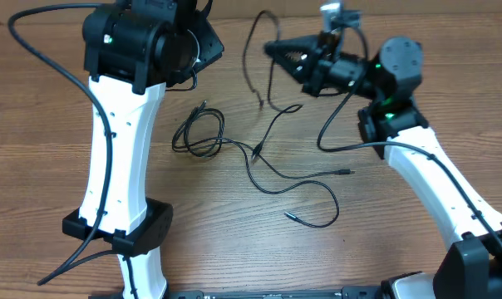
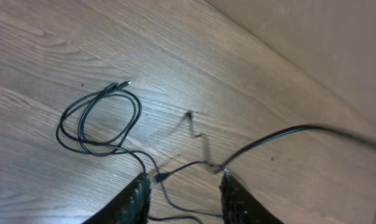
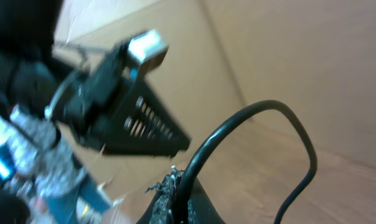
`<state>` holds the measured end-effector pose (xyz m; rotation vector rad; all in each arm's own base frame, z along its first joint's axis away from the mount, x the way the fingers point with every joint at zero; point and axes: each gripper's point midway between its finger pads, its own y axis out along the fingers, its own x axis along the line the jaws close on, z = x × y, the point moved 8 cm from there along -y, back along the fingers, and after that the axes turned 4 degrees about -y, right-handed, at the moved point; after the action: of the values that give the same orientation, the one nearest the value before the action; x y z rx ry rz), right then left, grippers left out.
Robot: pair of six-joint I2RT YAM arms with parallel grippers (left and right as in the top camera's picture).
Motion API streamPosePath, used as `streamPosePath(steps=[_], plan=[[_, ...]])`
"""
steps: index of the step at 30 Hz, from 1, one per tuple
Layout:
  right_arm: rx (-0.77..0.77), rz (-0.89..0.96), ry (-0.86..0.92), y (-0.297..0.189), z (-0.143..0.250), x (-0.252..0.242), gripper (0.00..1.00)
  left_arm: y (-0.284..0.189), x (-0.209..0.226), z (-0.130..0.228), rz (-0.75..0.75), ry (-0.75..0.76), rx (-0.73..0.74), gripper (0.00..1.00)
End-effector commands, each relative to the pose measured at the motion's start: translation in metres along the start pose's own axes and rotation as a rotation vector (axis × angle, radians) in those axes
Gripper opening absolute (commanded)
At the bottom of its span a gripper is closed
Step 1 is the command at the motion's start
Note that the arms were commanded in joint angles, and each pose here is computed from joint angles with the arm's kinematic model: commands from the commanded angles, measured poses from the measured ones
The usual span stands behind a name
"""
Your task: Untangle cables
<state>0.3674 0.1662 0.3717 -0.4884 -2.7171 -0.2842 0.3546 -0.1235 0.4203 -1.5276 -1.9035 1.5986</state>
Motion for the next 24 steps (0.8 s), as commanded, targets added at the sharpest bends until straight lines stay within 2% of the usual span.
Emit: streamPosePath(steps=[1, 2, 4, 6, 12, 16, 18, 24], plan=[[-0.092, 0.090, 0.016, -0.024, -0.029, -0.014, 0.04, 0.004, 0.000, 0.000, -0.001, 0.052, 0.015, 0.47], [-0.123, 0.146, 0.010, -0.036, -0.036, -0.024, 0.04, 0.004, 0.000, 0.000, -0.001, 0.052, 0.015, 0.62], [-0.151, 0.196, 0.009, -0.045, -0.041, -0.033, 0.04, 0.004, 0.000, 0.000, -0.001, 0.052, 0.015, 0.86], [-0.185, 0.271, 0.008, -0.057, -0.046, -0.044, 0.04, 0.004, 0.000, 0.000, -0.001, 0.053, 0.014, 1.00], [-0.198, 0.549, -0.064, -0.085, -0.044, -0.079, 0.04, 0.004, 0.000, 0.000, -0.003, 0.052, 0.012, 0.99], [-0.224, 0.852, -0.042, -0.116, -0.039, -0.108, 0.04, 0.004, 0.000, 0.000, -0.003, 0.052, 0.012, 1.00], [-0.237, 0.945, -0.057, -0.131, -0.041, -0.115, 0.04, 0.004, 0.000, 0.000, -0.003, 0.052, 0.012, 1.00], [-0.235, 1.051, -0.097, -0.159, -0.042, -0.132, 0.04, 0.004, 0.000, 0.000, -0.003, 0.052, 0.012, 1.00]])
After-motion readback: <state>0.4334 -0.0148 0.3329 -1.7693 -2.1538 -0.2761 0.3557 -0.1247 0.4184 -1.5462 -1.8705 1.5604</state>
